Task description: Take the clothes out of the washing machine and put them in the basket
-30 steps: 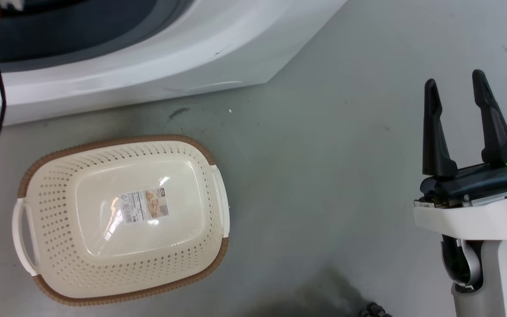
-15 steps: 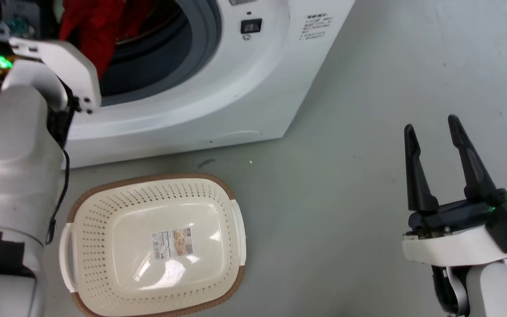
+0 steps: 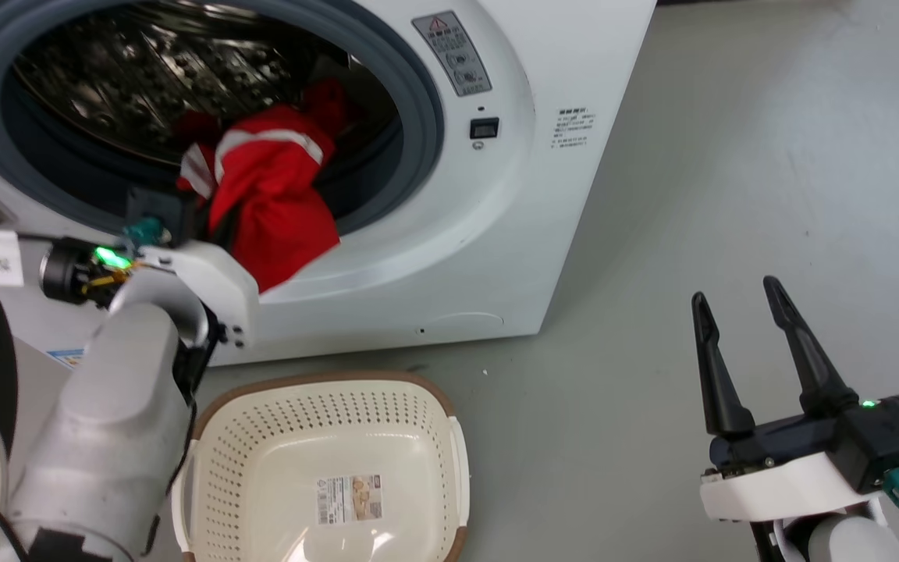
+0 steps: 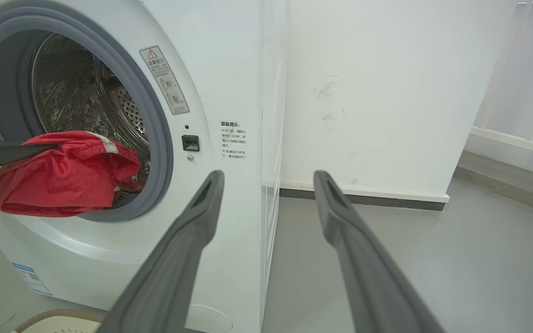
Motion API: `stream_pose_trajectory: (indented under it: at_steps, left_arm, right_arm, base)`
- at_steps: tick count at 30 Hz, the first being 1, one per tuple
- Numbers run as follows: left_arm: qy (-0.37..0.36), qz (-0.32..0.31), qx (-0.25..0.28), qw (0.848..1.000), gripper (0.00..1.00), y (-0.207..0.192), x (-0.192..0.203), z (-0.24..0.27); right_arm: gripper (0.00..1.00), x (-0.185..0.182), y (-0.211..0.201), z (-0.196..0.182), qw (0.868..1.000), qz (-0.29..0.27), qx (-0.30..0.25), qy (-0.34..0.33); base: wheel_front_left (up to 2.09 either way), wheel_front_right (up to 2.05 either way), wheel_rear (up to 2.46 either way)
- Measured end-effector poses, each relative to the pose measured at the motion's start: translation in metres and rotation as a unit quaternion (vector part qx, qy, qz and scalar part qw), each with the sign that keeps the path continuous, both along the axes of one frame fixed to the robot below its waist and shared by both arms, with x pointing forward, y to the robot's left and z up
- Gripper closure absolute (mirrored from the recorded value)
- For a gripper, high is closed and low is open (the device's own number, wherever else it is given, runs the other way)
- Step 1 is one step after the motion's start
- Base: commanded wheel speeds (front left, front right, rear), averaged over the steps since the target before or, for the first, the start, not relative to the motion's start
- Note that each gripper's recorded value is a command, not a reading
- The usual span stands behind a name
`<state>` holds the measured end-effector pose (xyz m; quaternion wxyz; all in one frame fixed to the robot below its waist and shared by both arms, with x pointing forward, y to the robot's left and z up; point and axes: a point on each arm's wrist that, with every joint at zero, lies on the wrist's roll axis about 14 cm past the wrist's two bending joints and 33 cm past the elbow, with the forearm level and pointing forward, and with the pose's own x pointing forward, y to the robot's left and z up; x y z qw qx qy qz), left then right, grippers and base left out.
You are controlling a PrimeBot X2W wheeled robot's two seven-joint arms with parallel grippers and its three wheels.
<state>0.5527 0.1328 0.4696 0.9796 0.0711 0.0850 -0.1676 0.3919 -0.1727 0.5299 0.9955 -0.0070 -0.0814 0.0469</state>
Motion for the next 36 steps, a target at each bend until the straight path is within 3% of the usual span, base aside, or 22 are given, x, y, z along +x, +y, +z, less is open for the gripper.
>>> stream_pose_trajectory:
  at_steps: [12,19,25,36]
  left_arm:
    - [-0.055,-0.003,-0.035,0.998,1.00,0.000,-0.073,0.025]
    - [-0.040,-0.012,-0.046,0.998,1.00,-0.008,-0.114,0.020]
    - [0.009,-0.036,-0.060,0.997,1.00,-0.029,-0.145,-0.002]
    - [0.116,-0.052,-0.063,0.990,1.00,-0.050,-0.168,-0.067]
  right_arm:
    - [0.00,-0.027,0.013,0.012,1.000,0.018,0.005,-0.015]
    - [0.00,-0.037,0.015,0.013,1.000,0.021,0.007,-0.016]
    - [0.00,-0.040,0.013,0.012,1.000,0.017,0.009,-0.014]
    - [0.00,-0.029,0.005,-0.003,1.000,0.005,0.004,0.009]
  base:
    - [0.00,0.00,0.00]
    - [0.00,0.00,0.00]
    - [0.00,0.00,0.00]
    - [0.00,0.00,0.00]
